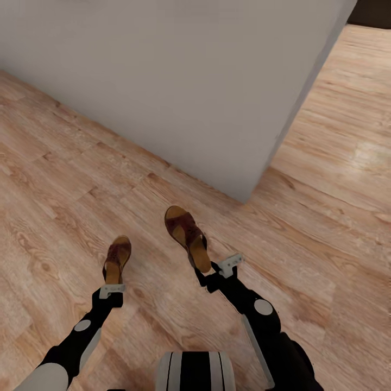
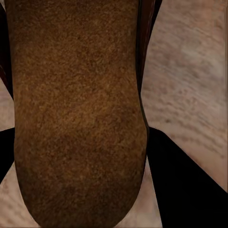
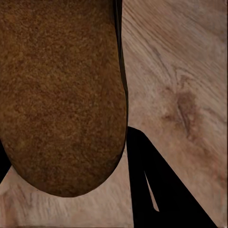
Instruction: Pick up the two gym shoes and the two sandals from the corridor floor and place them onto the hallstand (shoe rack) in the corridor, making sure they are on the rack and not on the floor. Arrange them so the two gym shoes are next to each other and the two sandals are next to each other.
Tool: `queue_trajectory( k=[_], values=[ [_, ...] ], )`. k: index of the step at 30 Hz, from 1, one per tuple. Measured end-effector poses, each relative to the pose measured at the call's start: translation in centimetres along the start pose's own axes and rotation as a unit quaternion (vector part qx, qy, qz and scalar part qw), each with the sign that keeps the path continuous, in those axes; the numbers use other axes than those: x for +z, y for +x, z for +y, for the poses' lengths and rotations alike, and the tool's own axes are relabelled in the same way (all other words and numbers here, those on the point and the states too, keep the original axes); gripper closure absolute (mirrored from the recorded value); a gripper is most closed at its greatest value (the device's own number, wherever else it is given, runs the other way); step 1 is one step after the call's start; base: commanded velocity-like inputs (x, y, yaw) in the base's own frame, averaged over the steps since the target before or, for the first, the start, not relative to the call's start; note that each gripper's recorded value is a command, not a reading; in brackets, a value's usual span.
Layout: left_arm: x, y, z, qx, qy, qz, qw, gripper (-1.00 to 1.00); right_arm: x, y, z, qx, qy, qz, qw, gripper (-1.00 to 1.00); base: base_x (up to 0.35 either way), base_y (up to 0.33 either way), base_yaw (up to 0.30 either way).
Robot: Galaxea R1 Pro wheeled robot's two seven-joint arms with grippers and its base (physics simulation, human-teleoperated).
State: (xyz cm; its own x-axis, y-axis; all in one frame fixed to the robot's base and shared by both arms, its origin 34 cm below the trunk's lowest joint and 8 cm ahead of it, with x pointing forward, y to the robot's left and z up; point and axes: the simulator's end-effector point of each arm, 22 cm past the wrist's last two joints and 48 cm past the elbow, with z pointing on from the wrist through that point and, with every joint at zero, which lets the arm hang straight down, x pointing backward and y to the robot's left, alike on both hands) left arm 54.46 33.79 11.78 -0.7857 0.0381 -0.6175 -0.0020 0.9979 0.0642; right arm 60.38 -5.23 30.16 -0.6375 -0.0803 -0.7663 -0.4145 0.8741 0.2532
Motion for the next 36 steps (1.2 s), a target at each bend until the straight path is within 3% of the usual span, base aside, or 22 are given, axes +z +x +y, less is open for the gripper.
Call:
queue_trajectory(
  k=[7,11,13,15,17,18,21,24,30,32,36],
  values=[
    [-1.4,0.2,1.6,0.004,-0.009,0.0,0.9999,1.0,-0.7,3.9,-3.5,0.004,0.032,0.017,0.9993,1.0,0.0,0.0,-0.257],
    [-2.1,0.2,1.3,0.002,-0.007,-0.003,1.0,1.0,-1.7,7.5,-7.4,0.023,0.079,0.016,0.9965,1.0,0.0,0.0,-0.247],
    [-2.4,-0.1,0.7,-0.001,-0.004,-0.008,1.0,1.0,-3.0,10.0,-10.3,0.036,0.116,0.013,0.9926,1.0,0.0,0.0,-0.245],
    [-2.6,-0.8,0.6,-0.002,-0.004,-0.017,0.9999,1.0,-3.5,10.4,-11.1,0.037,0.125,0.01,0.9914,1.0,0.0,0.0,-0.245],
    [-2.9,-1.3,0.3,-0.002,-0.002,-0.031,0.9995,1.0,-5.4,14.8,-13.2,0.033,0.142,0.034,0.9887,1.0,0.0,0.0,-0.243],
    [-3.5,0.0,0.3,-0.001,-0.002,-0.022,0.9998,1.0,-6.4,16.8,-13.9,0.031,0.148,0.044,0.9875,1.0,0.0,0.0,-0.242],
    [-4.2,0.2,0.4,-0.001,-0.002,-0.024,0.9997,1.0,-7.7,18.1,-15.1,0.028,0.167,0.051,0.9842,1.0,0.0,0.0,-0.241],
    [-5.1,0.8,0.5,0.0,-0.003,-0.03,0.9995,1.0,-9.8,19.7,-17.6,0.022,0.222,0.051,0.9735,1.0,0.0,0.0,-0.241],
    [-6.9,1.6,1.0,-0.011,-0.011,-0.047,0.9988,1.0,-12.5,20.8,-19.1,0.015,0.28,0.03,0.9594,1.0,0.0,0.0,-0.241],
    [-8.5,3.5,1.5,-0.028,-0.023,-0.048,0.9982,1.0,-13.8,22.1,-18.9,0.016,0.292,0.027,0.9558,1.0,0.0,0.0,-0.24],
    [-10.1,4.8,1.8,-0.035,-0.028,-0.053,0.9975,1.0,-15.1,22.9,-19.0,0.014,0.299,0.026,0.9539,1.0,0.0,0.0,-0.24]
  ],
)
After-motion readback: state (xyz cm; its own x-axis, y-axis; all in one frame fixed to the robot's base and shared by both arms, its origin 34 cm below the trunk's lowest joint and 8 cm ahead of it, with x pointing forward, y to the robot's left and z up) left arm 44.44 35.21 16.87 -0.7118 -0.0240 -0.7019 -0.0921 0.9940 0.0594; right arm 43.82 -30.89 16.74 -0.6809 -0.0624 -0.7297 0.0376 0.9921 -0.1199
